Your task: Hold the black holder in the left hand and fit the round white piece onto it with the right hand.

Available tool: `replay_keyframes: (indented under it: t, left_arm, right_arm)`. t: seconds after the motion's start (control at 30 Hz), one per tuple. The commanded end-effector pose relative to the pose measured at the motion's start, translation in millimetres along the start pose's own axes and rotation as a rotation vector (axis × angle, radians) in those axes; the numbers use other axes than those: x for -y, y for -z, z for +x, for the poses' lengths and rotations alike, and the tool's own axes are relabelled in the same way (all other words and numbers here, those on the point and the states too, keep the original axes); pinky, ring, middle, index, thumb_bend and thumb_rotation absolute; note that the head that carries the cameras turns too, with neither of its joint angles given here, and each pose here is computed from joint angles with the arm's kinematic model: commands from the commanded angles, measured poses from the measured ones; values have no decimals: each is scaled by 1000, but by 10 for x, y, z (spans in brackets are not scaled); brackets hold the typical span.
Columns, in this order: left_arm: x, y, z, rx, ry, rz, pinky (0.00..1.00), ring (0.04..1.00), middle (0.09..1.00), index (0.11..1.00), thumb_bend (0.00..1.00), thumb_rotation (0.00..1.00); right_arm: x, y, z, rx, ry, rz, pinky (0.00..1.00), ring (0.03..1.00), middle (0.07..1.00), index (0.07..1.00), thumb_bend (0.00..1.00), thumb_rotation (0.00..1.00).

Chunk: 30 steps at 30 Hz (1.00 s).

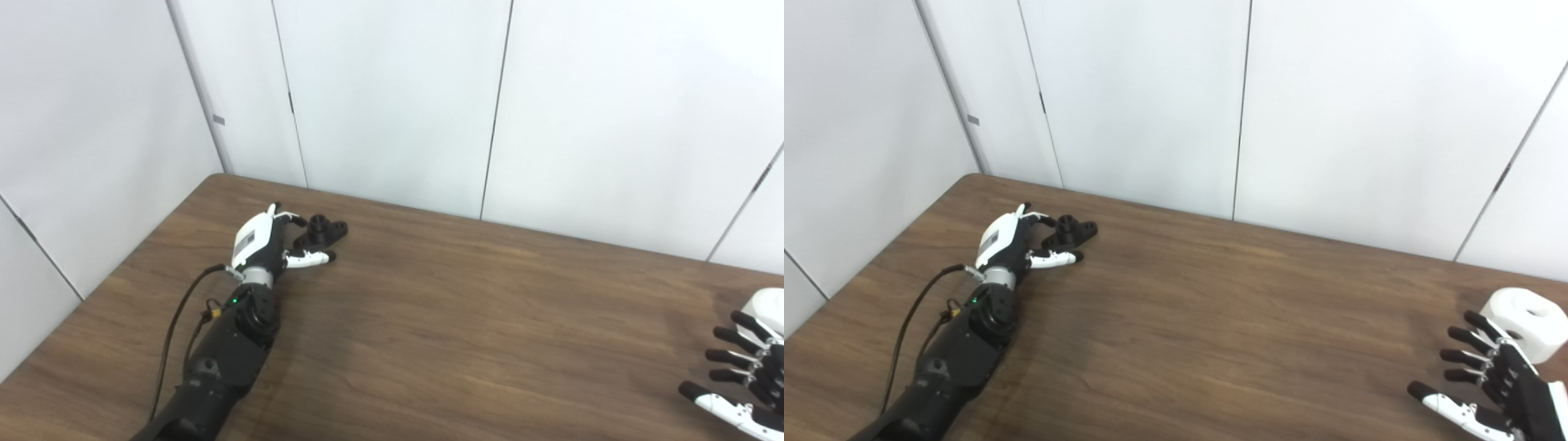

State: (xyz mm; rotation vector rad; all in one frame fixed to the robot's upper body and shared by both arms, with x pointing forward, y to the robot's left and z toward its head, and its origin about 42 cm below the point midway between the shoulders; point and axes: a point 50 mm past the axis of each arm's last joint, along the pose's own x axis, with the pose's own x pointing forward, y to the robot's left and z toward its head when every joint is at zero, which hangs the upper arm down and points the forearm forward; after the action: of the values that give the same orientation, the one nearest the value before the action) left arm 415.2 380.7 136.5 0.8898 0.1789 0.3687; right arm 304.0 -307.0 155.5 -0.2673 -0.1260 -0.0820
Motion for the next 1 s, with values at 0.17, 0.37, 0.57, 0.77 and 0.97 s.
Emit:
replay_keyframes:
  t: [0.17, 0.37, 0.57, 0.77, 0.97]
  left_arm:
    - [102, -11, 7, 2, 27, -16, 925, 1000, 1000, 705, 889, 199]
    - [128, 12, 11, -3, 27, -2, 908, 1000, 1000, 712, 873, 202]
    - [130, 22, 7, -4, 19, 13, 877, 1000, 1000, 708, 870, 216]
    - [147, 46, 15, -26, -44, 12, 971, 999, 939, 508, 567, 70]
    - [166, 64, 23, -19, -51, 22, 1000, 1000, 895, 483, 524, 53]
  right_arm:
    - [64, -200, 37, 65, 26, 0, 560, 659, 753, 825, 778, 89]
    - [77, -213, 35, 70, 26, -6, 564, 665, 756, 827, 774, 97]
    - [83, -228, 25, 69, 28, -9, 567, 658, 753, 831, 754, 88]
    - [87, -218, 23, 61, 32, -15, 571, 655, 757, 838, 743, 98]
    - [91, -210, 28, 54, 36, -15, 580, 651, 755, 839, 726, 114]
